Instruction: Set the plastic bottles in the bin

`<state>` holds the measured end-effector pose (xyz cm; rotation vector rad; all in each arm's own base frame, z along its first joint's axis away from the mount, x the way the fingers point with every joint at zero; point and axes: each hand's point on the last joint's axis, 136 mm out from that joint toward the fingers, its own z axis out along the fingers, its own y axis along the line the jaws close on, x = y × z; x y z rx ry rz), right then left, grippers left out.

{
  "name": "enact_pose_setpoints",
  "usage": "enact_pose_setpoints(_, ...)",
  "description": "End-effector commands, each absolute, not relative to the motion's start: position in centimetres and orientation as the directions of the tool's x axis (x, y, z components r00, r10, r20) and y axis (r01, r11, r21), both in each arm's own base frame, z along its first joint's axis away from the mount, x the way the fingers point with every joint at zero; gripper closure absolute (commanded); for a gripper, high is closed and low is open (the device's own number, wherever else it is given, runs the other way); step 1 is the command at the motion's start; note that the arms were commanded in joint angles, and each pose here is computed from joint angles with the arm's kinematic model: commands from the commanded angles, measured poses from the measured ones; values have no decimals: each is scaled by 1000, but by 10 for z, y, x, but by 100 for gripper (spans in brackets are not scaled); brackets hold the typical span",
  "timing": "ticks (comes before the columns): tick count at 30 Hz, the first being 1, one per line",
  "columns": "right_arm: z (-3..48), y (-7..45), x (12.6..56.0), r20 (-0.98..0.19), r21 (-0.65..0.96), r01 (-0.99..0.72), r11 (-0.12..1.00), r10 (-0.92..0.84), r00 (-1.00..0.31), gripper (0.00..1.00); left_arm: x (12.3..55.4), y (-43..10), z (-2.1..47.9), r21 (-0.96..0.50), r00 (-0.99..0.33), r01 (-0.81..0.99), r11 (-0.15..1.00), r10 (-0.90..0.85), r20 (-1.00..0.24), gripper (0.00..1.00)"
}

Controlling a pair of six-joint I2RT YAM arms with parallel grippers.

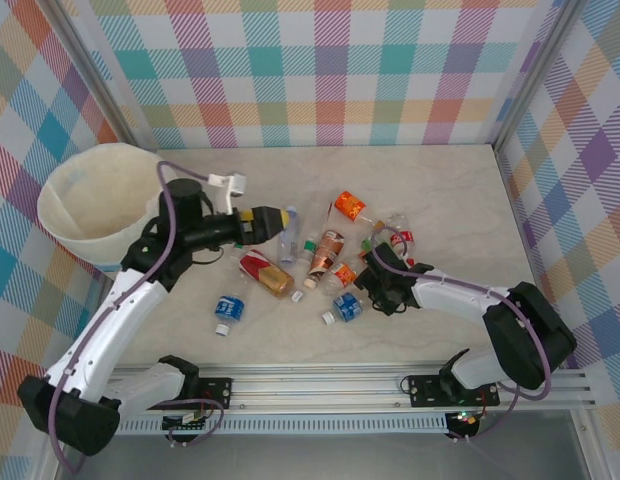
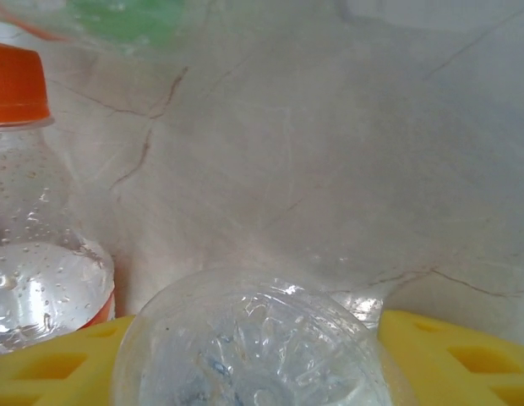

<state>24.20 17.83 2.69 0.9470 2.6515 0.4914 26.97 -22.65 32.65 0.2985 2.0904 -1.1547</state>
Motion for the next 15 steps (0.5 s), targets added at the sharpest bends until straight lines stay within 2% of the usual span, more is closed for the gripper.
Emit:
enact_pose_setpoints(1,38,188,254,-205,488,462,741,611,-764,36,284,-246,327,-533,-631,564,631,-88,-771,0)
enact_pose_setpoints(5,55,187,261,-305,512,353,783,550,-777,41,302,-278,307,-521,-619,594,613,-66,-783,0)
enact_pose_setpoints(9,85,190,269,-390,552,257,793,518,-761,42,313,-302,272,-559,-672,587,586,-33,-740,0)
enact_pose_setpoints(15,146,209,289,-573,624,-12,781,447,-687,39,293,-323,224,-591,-737,594,546,74,-672,0)
